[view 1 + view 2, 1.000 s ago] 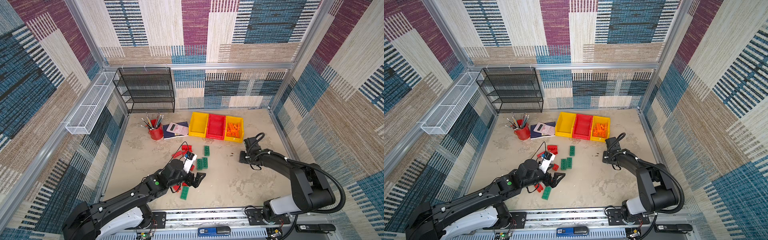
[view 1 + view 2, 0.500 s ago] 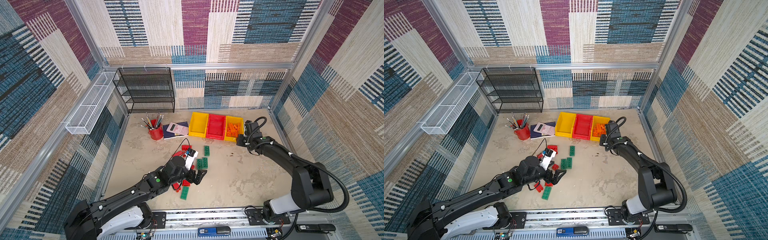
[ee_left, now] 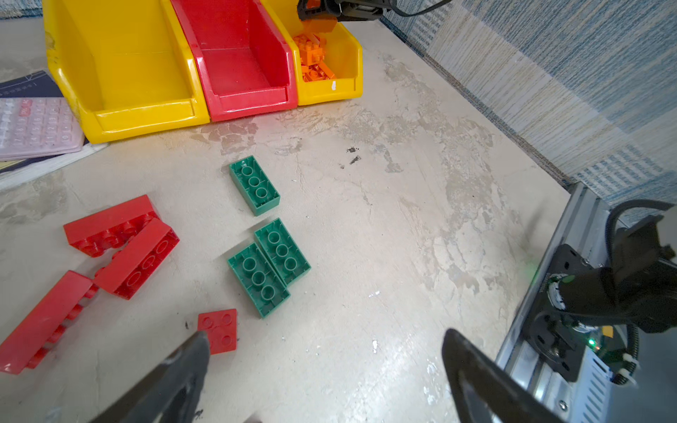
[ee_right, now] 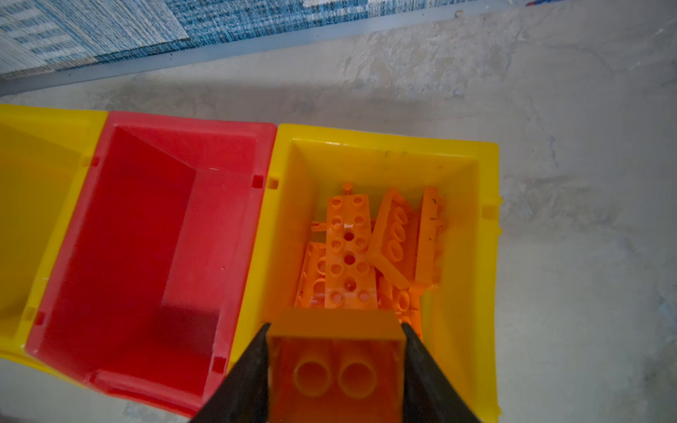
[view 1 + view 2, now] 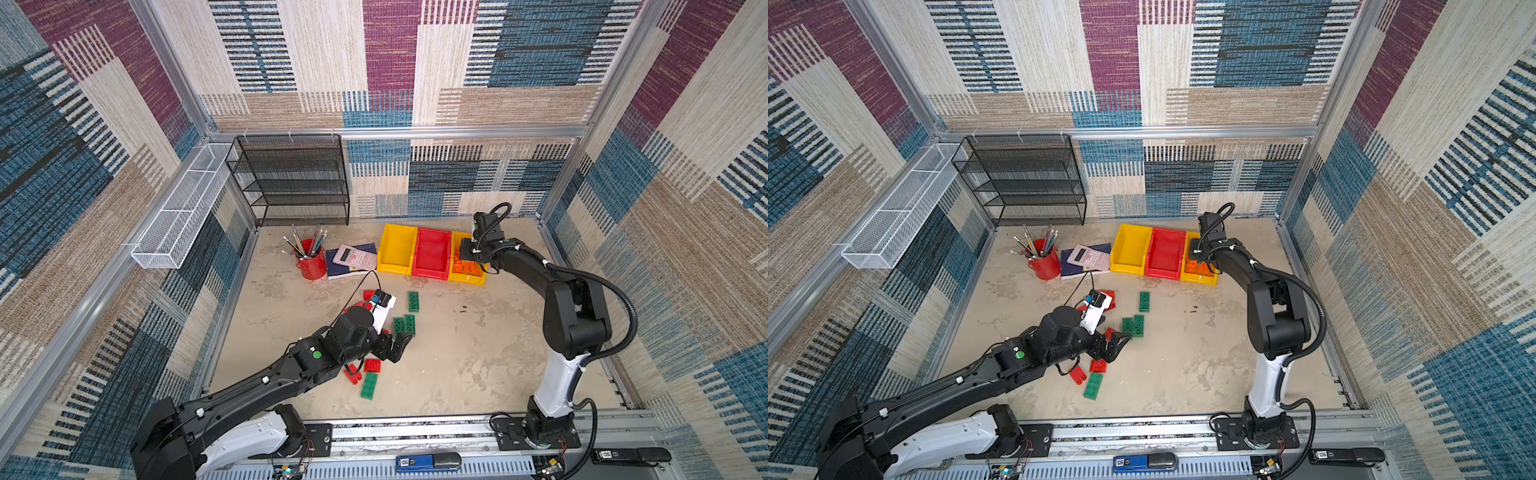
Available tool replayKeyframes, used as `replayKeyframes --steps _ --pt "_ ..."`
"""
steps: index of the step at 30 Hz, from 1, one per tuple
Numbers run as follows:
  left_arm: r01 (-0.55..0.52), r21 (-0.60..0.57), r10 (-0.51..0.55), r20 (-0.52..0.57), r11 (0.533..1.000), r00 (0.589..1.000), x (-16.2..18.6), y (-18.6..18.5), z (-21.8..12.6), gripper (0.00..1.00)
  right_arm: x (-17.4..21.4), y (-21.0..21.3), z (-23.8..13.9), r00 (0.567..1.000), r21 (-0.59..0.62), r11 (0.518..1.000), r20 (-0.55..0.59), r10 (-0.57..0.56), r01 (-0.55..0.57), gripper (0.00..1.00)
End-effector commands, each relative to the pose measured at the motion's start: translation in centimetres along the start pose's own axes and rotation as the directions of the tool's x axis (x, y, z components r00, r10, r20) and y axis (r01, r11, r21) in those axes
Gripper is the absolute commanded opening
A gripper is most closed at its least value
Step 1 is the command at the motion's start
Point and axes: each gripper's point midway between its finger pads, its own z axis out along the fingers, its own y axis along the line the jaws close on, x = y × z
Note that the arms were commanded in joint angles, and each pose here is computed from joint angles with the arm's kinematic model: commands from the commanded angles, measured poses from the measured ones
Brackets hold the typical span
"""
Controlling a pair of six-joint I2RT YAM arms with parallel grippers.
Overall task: Sort the legos into containers by color
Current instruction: 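Carry the orange brick with the right gripper into the yellow bin and release, then grasp a red 2x3 brick with the left gripper while the right gripper withdraws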
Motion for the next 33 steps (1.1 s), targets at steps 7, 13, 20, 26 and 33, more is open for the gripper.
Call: replayKeyframes --steps 7,13,20,26,33 --pt "-0.018 -0.043 0.019 0.01 0.999 1.0 -1.1 0.5 -0.2 0.99 -1.4 0.0 1.4 0.999 0.007 0.999 0.029 -0.036 0.036 0.69" --pt "-0.014 -0.054 0.014 0.0 0.998 1.0 -1.2 0.6 -0.2 0.99 -2.1 0.5 -2.2 0.992 -0.01 0.997 0.101 -0.07 0.072 0.82" --pt "-0.035 -0.213 0.026 -0.042 0.976 0.999 -1.6 3.3 0.0 0.99 0.3 2.7 -8.5 0.988 -0.088 0.992 0.137 -0.075 0.088 1.0" --pt "0.073 -0.33 -0.116 -0.112 0.941 0.987 -1.3 7.8 1.9 0.98 5.1 5.4 -13.7 0.99 -0.222 0.972 0.137 -0.046 0.076 1.0" --pt "0.169 -0.378 -0.251 -0.178 0.91 0.951 -1.1 11.5 4.7 0.97 8.9 5.4 -17.9 0.992 -0.3 0.953 0.129 -0.011 0.049 1.0"
